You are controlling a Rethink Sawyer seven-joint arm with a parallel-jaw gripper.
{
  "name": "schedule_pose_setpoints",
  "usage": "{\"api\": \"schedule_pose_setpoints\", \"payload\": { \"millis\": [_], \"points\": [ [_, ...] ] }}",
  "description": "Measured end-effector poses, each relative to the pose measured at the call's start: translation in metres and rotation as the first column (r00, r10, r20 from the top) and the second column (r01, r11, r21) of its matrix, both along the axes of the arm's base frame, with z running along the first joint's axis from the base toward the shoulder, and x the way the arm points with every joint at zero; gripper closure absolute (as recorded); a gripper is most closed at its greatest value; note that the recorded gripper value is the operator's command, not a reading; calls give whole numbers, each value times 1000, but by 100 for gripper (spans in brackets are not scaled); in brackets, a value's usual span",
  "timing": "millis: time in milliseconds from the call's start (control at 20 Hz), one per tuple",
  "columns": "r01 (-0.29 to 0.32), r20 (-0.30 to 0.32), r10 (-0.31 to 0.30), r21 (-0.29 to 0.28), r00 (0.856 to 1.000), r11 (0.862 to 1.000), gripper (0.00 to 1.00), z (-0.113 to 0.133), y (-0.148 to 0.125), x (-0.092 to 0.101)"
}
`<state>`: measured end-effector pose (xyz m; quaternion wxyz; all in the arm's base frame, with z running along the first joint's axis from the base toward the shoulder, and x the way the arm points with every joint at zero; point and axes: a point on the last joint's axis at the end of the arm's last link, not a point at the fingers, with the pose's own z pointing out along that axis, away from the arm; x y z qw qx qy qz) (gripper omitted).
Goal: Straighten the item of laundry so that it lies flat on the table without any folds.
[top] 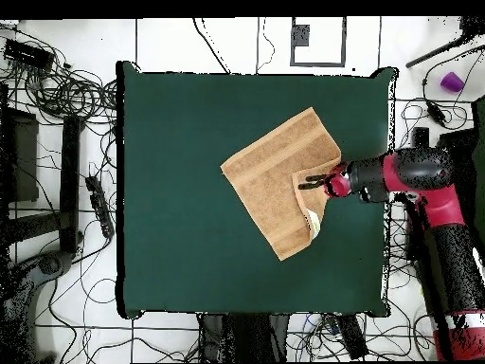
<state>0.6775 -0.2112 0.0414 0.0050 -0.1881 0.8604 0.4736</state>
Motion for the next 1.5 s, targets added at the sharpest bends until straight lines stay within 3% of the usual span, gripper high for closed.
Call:
{"api": "schedule_pose_setpoints", "payload": {
  "millis": [250,900,1500],
  "points": [
    [86,51,-85,-22,995,996,0,-8,-18,16],
    [213,104,-213,16,972,977,0,-57,7,24],
    [225,105,-228,43,968,974,0,-69,22,24]
  ]
}}
